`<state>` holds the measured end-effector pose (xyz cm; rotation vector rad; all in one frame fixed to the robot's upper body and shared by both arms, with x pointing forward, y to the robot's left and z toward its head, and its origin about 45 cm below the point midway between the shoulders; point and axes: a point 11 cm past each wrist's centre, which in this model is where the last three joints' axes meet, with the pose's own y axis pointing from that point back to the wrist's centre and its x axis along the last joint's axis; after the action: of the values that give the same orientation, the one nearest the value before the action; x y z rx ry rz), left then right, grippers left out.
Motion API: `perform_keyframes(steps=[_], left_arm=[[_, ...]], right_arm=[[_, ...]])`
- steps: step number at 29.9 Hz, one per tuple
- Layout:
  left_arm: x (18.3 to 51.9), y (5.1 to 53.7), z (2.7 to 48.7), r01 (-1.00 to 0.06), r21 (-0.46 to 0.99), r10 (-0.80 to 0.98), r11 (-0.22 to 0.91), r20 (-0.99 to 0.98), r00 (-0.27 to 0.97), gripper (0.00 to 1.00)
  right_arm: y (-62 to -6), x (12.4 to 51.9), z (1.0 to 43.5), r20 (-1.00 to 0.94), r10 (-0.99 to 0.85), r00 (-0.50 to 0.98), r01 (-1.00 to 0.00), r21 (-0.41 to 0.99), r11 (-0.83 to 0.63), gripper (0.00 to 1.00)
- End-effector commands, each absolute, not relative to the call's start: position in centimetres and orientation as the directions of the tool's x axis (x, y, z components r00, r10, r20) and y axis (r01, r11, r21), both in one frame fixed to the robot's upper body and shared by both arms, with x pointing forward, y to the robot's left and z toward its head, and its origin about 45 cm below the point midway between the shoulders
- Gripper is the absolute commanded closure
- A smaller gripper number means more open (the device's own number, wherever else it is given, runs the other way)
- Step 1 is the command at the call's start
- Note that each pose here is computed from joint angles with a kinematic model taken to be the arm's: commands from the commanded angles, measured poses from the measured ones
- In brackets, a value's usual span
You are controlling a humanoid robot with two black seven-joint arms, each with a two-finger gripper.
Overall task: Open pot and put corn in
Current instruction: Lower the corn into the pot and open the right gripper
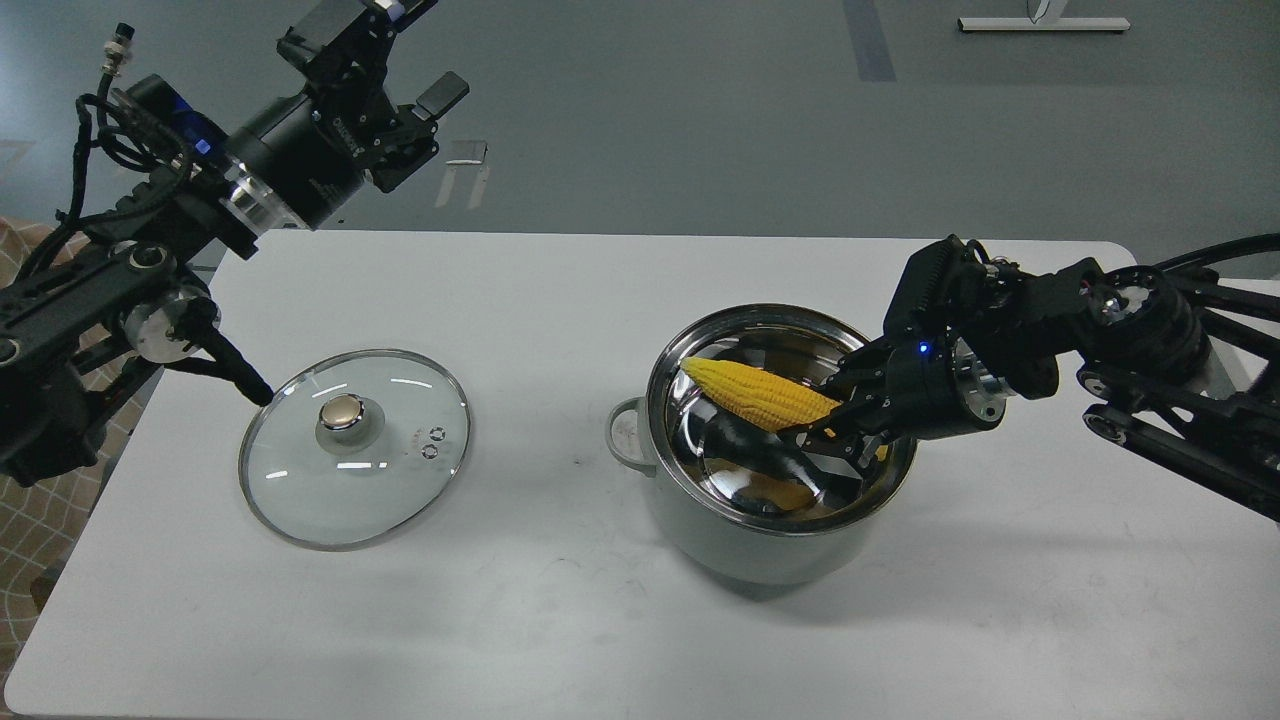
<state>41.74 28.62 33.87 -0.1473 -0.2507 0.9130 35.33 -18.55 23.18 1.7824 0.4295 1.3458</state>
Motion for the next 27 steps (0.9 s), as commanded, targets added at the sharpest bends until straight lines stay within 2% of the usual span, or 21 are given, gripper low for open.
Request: perform_keyframes(steps=[1, 5, 9, 13, 21, 24, 27], left_arm=[[41.7, 28.6, 33.9, -0.762, -0.232, 0.796, 0.605, 0.151, 0.586, 0.04], [41.7, 28.6, 33.8, -0.762, -0.230, 0.795, 0.606, 0.151, 0.587, 0.04], [41.7, 28.6, 33.9, -0.762, -0.232, 0.796, 0.605, 0.151, 0.586, 0.04], [41.7, 28.6, 33.8, -0.762, -0.232, 0.796, 0.604, 0.150, 0.586, 0.04], [41.7, 28.8, 34.0, -0.764, -0.238, 0.799, 0.600, 0.146, 0.583, 0.04], [41.6, 28.9, 33.6, -0.761, -0.231, 0.795, 0.606, 0.141, 0.590, 0.04], [41.7, 28.8, 33.4, -0.767, -0.232, 0.801, 0.598, 0.136, 0.583, 0.03]], right_arm=[[-18.6, 35.3, 23.1, 0.618, 0.696, 0.366, -0.205, 0.783, -0.587, 0.47], [-18.5, 35.3, 23.1, 0.619, 0.695, 0.366, -0.205, 0.782, -0.588, 0.38], [-18.6, 35.2, 23.0, 0.617, 0.696, 0.369, -0.204, 0.784, -0.587, 0.25], [-18.6, 35.2, 23.0, 0.618, 0.694, 0.370, -0.203, 0.783, -0.589, 0.20], [-18.3, 36.2, 24.8, 0.653, 0.670, 0.353, -0.238, 0.755, -0.610, 0.16], [-18.1, 37.7, 27.2, 0.698, 0.633, 0.335, -0.293, 0.715, -0.634, 0.16], [-18.9, 40.8, 30.2, 0.751, 0.562, 0.348, -0.389, 0.660, -0.642, 0.15]])
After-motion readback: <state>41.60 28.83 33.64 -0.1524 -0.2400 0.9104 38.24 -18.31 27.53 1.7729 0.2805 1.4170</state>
